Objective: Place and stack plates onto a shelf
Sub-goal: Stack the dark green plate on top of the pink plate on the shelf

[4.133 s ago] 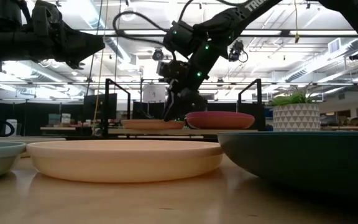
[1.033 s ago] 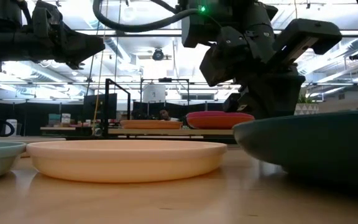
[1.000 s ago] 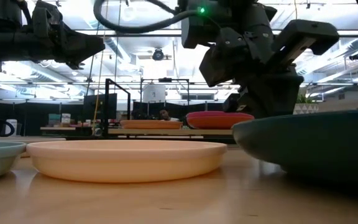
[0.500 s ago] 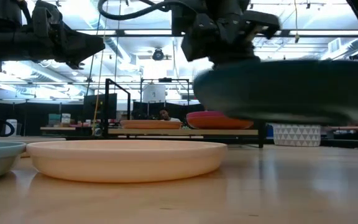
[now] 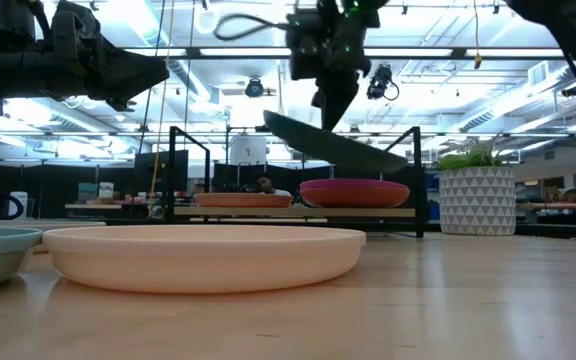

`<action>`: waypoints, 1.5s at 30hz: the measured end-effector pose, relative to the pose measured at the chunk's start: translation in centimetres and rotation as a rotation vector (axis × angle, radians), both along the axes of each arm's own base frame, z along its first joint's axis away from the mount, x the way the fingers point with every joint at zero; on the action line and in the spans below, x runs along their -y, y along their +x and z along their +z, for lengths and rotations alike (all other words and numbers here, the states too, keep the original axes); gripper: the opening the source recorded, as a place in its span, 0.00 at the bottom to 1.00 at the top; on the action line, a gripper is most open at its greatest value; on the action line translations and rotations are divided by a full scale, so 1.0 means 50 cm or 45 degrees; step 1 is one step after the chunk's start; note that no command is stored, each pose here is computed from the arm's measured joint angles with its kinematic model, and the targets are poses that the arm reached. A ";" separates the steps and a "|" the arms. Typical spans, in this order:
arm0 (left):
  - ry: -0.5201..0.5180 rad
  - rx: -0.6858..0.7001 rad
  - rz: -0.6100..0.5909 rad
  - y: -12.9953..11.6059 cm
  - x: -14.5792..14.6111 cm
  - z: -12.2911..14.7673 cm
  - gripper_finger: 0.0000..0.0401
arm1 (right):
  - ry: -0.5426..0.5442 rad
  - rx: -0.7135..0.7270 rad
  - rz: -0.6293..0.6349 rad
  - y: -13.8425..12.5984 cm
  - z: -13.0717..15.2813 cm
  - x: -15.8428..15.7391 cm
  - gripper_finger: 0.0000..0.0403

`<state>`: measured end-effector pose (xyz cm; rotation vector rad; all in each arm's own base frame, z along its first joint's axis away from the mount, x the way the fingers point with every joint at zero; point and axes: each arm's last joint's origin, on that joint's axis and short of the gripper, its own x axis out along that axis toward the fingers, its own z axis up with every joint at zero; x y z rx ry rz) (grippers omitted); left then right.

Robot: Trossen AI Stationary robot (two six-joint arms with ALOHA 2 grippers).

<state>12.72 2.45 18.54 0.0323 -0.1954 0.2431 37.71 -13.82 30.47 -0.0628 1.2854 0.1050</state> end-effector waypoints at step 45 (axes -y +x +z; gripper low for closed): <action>0.028 -0.007 0.006 0.000 0.000 0.000 0.35 | -0.291 0.093 -0.309 -0.124 0.058 0.250 0.21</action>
